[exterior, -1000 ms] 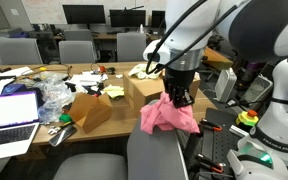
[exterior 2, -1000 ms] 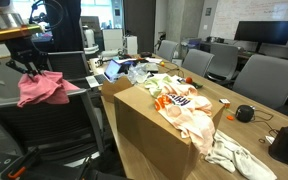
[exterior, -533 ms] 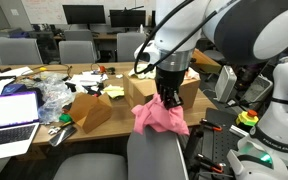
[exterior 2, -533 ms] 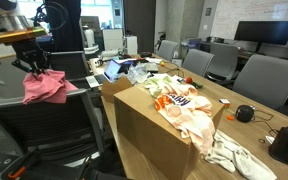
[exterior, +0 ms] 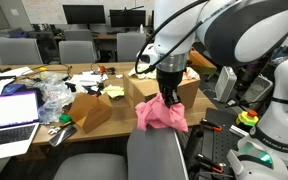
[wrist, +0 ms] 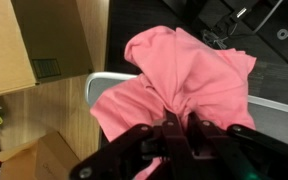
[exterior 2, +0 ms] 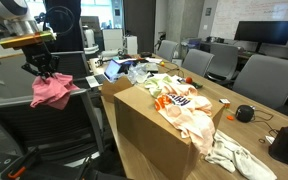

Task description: Pick up two clothes from the box and put them on the chair.

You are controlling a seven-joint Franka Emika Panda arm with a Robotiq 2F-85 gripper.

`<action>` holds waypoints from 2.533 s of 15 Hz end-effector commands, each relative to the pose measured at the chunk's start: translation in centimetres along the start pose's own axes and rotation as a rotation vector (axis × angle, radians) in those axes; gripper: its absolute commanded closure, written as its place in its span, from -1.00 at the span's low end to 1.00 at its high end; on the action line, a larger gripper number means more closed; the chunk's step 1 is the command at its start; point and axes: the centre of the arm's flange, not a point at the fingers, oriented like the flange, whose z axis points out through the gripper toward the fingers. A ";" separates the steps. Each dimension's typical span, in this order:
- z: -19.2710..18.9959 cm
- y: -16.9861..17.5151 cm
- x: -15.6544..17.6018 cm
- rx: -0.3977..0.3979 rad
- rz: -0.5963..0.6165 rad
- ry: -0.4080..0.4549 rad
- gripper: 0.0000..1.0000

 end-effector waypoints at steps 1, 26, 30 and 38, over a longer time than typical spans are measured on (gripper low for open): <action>1.1 0.7 -1.1 -0.011 0.040 -0.022 0.93; 1.5 0.6 0.0 -0.006 0.038 0.018 0.22; 1.5 0.8 -0.2 -0.003 0.043 0.018 -0.37; -1.0 2.9 -2.7 -0.009 0.112 0.033 -1.00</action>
